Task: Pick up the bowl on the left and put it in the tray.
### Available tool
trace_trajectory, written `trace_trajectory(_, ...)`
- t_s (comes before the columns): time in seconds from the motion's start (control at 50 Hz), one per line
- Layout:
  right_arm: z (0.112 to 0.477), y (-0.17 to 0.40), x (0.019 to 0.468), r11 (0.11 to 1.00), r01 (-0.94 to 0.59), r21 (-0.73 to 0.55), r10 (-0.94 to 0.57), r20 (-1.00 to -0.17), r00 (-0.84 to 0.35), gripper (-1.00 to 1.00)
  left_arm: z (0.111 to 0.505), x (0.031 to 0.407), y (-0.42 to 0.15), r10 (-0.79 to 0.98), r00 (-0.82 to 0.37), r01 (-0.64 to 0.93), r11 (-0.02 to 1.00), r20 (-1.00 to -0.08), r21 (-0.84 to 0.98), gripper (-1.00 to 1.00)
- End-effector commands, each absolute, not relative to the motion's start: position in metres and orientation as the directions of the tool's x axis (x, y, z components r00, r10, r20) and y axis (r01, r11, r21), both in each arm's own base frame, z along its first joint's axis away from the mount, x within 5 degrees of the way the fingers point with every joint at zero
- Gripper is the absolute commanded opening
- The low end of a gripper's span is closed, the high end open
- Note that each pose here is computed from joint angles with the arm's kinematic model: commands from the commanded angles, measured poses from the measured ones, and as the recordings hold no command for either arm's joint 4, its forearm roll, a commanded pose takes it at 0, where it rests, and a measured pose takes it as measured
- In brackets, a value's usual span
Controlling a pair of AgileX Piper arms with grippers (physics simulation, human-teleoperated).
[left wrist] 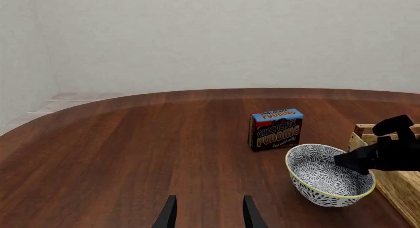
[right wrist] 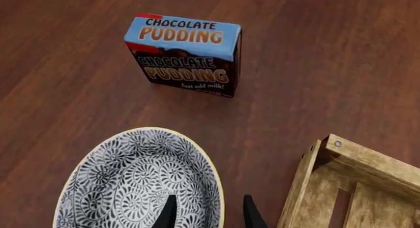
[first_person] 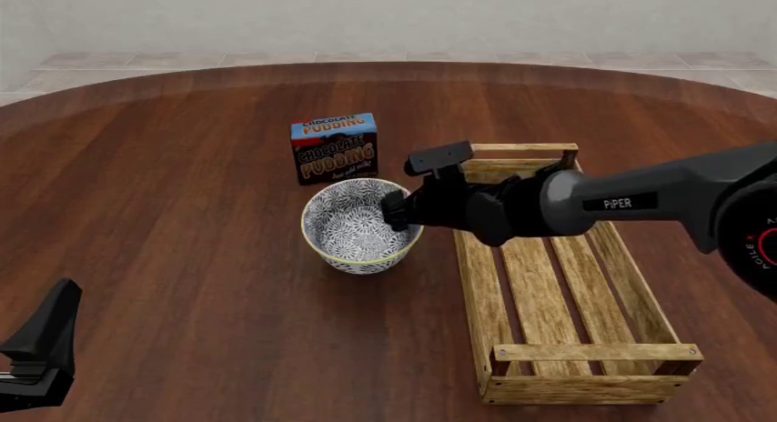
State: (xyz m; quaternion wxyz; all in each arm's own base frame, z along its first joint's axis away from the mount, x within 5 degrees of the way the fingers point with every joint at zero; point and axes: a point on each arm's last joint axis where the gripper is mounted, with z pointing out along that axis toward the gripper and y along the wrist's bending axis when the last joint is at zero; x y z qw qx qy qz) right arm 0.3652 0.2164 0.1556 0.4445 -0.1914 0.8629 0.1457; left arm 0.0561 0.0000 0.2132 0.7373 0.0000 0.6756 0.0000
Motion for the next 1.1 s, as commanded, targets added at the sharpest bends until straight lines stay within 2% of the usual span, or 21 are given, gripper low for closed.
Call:
trace_trajectory(0.02,0.154,0.215,0.367,0.886,-0.456,0.081,-0.199,-0.822,-0.533,1.0,0.213,0.056,0.0,0.0,0.087,0.0,1.0,-0.996,0.0,1.0)
trace_trajectory(0.58,0.149,0.218,0.364,0.883,-0.463,0.08,-0.207,-0.818,-0.537,1.0,0.213,0.056,0.0,0.0,0.087,0.0,1.0,-0.996,0.0,1.0)
trace_trajectory(0.6,0.146,0.223,0.356,0.875,-0.475,0.089,-0.209,-0.816,-0.539,-1.0,0.213,0.056,0.0,0.0,0.087,0.0,1.0,-0.996,0.0,1.0)
trace_trajectory(1.1,0.144,0.228,0.34,0.867,-0.484,0.116,-0.196,-0.814,-0.546,-1.0,0.213,0.056,0.0,0.0,0.087,0.0,1.0,-0.996,0.0,1.0)
